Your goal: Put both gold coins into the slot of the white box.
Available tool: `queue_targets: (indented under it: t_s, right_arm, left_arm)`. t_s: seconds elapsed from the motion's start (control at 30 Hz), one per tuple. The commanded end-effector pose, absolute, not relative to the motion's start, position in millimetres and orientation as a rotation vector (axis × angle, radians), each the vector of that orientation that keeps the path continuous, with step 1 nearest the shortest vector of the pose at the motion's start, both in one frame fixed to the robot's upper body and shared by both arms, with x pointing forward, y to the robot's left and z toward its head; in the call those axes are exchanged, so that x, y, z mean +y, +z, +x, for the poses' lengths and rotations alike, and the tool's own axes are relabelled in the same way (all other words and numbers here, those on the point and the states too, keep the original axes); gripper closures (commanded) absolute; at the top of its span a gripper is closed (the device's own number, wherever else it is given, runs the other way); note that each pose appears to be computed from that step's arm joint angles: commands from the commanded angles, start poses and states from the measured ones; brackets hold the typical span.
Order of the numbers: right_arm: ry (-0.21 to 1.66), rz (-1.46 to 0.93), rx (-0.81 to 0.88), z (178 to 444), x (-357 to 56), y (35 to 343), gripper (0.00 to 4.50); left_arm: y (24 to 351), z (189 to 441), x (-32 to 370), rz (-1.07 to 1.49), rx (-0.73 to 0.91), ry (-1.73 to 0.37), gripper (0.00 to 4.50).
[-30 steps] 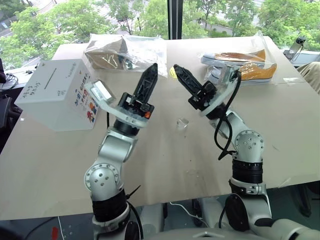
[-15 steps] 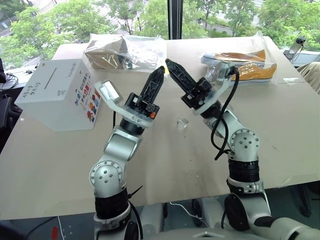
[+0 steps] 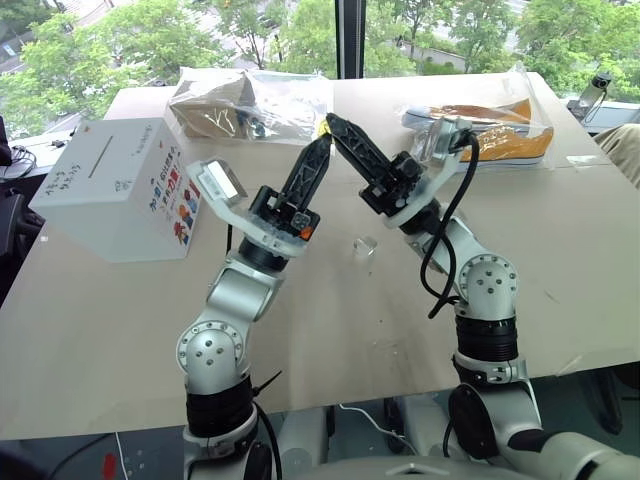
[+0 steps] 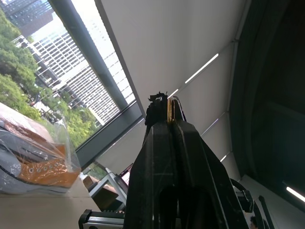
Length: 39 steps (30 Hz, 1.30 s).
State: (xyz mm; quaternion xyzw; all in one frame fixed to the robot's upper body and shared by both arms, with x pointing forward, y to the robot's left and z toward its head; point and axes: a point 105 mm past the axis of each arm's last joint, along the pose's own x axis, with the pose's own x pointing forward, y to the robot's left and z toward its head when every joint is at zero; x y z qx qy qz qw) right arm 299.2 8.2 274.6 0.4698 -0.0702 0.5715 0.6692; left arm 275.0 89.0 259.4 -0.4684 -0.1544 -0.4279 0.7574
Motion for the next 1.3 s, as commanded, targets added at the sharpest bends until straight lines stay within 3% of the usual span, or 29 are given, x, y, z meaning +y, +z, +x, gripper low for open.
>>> queue_targets:
  t_s: [0.03,0.07,0.17,0.4,0.53,0.67,0.87,1.07,1.3]
  right_arm:
    - [1.409,1.037,-0.207,281.7,20.0,295.6,4.5]
    - [1.414,1.047,-0.203,281.5,19.8,295.6,4.5]
    - [1.431,1.047,-0.201,279.6,19.5,295.9,3.65]
    - [1.261,1.03,-0.28,302.1,3.9,297.6,0.73]
    - [1.221,0.776,-0.324,313.1,-4.1,287.2,0.73]
    - [1.242,0.391,-0.391,317.9,-9.8,275.9,0.73]
    - [1.359,0.102,-0.49,307.5,-8.7,274.2,0.73]
    - [1.412,0.077,-0.551,302.0,-5.7,288.7,0.73]
    - [1.403,0.012,-0.591,304.6,-5.2,291.0,0.73]
  left_arm:
    - [265.9,269.2,83.9,-1.005,-0.353,-0.96,4.46]
    - [265.7,269.9,84.9,-1.002,-0.355,-0.952,4.46]
    - [264.7,271.4,87.0,-0.992,-0.357,-0.934,4.5]
    - [268.1,275.4,115.4,-0.873,-0.388,-0.812,4.5]
    - [269.3,288.4,143.7,-0.607,-0.348,-0.644,4.5]
    - [260.2,314.4,202.0,-0.196,-0.223,-0.291,4.5]
    - [282.8,314.5,271.0,0.208,-0.146,0.043,4.5]
    - [314.1,302.6,306.4,0.272,-0.137,0.195,4.5]
    - [316.4,293.3,332.4,0.277,-0.048,0.252,4.5]
